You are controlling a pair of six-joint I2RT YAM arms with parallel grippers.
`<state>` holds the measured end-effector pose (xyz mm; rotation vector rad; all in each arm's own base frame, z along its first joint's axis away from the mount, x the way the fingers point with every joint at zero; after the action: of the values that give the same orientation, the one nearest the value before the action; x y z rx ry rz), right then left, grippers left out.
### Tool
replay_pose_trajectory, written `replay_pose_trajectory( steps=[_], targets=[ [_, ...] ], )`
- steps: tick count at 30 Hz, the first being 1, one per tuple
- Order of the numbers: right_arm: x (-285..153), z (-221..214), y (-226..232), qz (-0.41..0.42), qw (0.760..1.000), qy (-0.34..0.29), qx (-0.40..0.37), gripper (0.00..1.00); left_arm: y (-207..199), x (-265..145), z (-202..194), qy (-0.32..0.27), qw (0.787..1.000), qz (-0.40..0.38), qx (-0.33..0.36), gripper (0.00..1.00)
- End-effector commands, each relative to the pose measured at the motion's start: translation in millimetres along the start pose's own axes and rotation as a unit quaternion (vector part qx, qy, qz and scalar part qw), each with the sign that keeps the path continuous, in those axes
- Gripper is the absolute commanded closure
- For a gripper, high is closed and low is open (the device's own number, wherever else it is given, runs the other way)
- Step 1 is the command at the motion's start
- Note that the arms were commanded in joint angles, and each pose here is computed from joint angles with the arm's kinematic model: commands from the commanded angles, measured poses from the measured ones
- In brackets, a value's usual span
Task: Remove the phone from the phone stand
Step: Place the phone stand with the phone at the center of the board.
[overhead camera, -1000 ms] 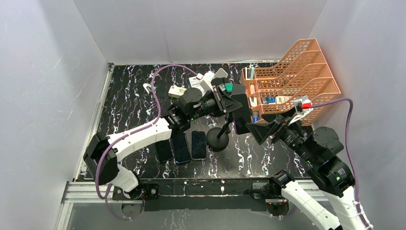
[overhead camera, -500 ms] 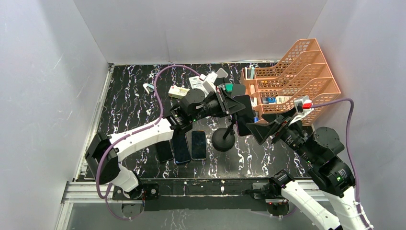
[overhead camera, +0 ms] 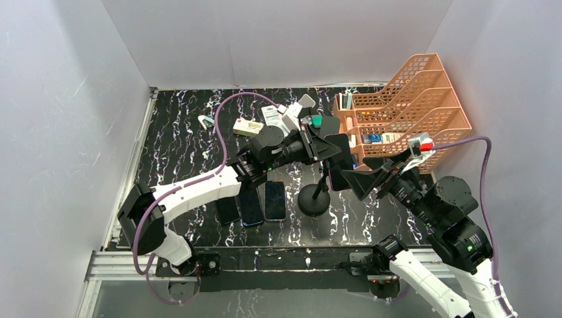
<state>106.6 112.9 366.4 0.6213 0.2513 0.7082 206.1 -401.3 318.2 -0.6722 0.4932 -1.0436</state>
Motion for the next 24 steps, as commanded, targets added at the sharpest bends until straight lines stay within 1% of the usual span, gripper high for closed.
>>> replay_pose_trajectory(
  steps=[1,4,15,24],
  targets=[
    [-5,8,5,0.007,1.0,-0.02,-0.004,0.02,-8,-7,11,-0.037,0.999,-0.015,0.013,1.0],
    [-5,8,4,0.004,1.0,-0.02,-0.005,0.02,3,-10,2,-0.03,0.999,0.004,0.018,1.0],
    [-5,3,0,-0.001,1.0,-0.015,-0.005,0.02,12,-29,4,-0.036,0.997,0.042,0.049,0.86],
    [-2,-1,-4,-0.005,1.0,-0.009,-0.003,0.02,20,-38,-1,-0.032,0.996,0.062,0.058,0.8]
  ],
)
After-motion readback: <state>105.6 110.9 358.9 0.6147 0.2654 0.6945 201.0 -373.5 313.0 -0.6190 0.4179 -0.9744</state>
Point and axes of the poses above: each gripper's point midway between its finger pads, its own x axis out along the fingers, its own y axis along the line the jaws close on, z = x × y, the point moved 5 cm from there along -x, back along the fingers, and after that the axes turned 15 degrees about x, right-handed, at the moved point
